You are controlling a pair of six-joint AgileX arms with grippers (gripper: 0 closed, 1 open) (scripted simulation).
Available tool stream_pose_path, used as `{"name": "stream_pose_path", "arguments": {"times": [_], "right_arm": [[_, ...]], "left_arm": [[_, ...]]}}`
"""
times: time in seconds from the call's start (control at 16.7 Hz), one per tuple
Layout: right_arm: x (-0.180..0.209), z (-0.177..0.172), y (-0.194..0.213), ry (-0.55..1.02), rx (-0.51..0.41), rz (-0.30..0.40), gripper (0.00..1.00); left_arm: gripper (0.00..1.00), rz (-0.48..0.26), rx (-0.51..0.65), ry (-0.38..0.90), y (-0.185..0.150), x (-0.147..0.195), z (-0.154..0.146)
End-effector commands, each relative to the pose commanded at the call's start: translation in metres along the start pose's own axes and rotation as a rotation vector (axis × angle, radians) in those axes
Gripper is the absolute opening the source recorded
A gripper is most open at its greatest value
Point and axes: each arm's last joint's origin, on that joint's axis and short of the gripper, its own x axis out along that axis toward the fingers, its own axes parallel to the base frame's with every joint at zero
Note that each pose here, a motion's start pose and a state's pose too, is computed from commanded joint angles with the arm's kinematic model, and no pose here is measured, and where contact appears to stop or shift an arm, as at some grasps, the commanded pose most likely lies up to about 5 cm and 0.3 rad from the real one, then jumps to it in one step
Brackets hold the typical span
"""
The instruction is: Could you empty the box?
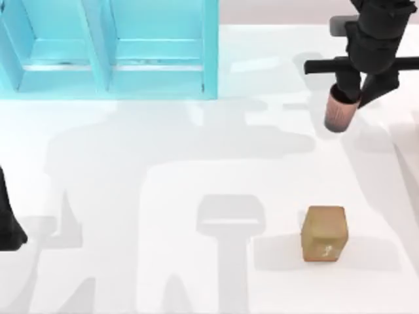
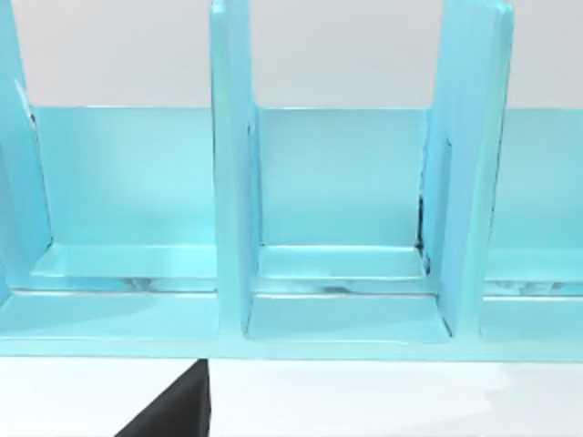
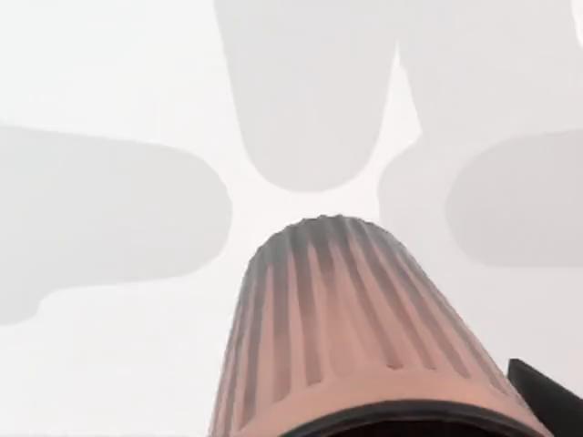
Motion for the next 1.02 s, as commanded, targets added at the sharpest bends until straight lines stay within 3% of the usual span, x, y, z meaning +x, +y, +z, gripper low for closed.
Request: {"name": "stream_pose_path", "arguments": {"times": [1.02], "right_arm": [[0.045,-0.001,0.005,0.0,0.0,0.0,0.0]], "left_arm": [[1.0,0.0,0.0,0.0,0.0,0.0,0.0]]}}
